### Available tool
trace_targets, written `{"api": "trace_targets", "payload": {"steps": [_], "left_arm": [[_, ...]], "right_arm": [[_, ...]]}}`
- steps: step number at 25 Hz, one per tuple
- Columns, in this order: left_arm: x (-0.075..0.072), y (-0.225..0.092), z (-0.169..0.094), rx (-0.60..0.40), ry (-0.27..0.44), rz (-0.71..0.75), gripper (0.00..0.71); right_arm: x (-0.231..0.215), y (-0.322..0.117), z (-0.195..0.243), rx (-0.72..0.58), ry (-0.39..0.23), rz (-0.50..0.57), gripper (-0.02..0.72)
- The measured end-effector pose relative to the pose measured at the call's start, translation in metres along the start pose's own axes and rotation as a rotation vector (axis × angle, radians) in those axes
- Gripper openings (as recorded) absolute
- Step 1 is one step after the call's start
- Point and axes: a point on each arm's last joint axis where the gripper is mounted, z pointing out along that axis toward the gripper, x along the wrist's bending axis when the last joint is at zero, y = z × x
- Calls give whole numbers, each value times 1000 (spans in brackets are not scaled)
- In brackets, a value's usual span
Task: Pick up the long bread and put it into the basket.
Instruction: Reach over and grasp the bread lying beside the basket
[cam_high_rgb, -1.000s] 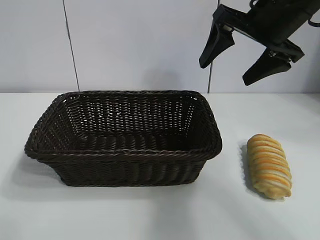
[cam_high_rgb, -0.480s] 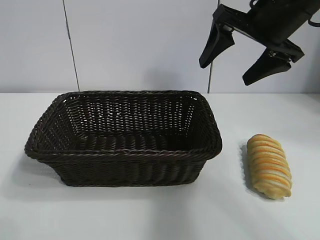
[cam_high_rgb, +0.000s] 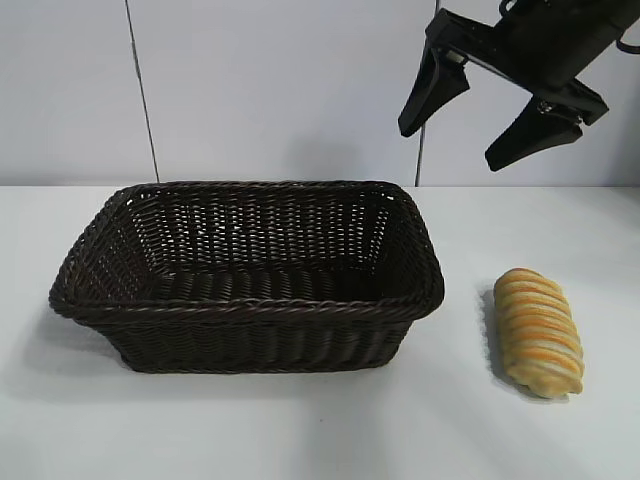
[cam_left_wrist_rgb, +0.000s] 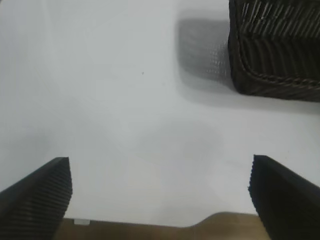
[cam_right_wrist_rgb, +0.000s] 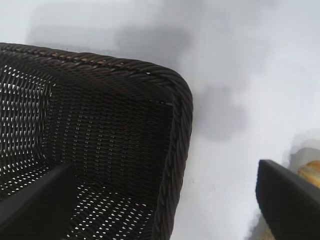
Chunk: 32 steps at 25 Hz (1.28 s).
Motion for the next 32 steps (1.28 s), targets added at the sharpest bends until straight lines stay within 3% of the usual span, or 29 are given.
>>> {"api": "trace_targets", "payload": {"steps": [7, 14, 18, 27, 32], "left_arm": [[-2, -6, -7, -56, -55, 62, 694], [-1, -17, -18, -157, -35, 83, 694], [0, -23, -23, -209, -18, 92, 694], [3, -22, -13, -232, 12, 96, 694], [3, -21, -14, -238, 13, 96, 694]], "right_arm": [[0, -3, 0, 37, 6, -8, 695], [3, -6, -15, 56, -27, -55, 695], [5, -9, -42, 56, -96, -55, 695], [-19, -23, -69, 171, -347, -3, 695], [-23, -24, -66, 156, -375, 12, 695]]}}
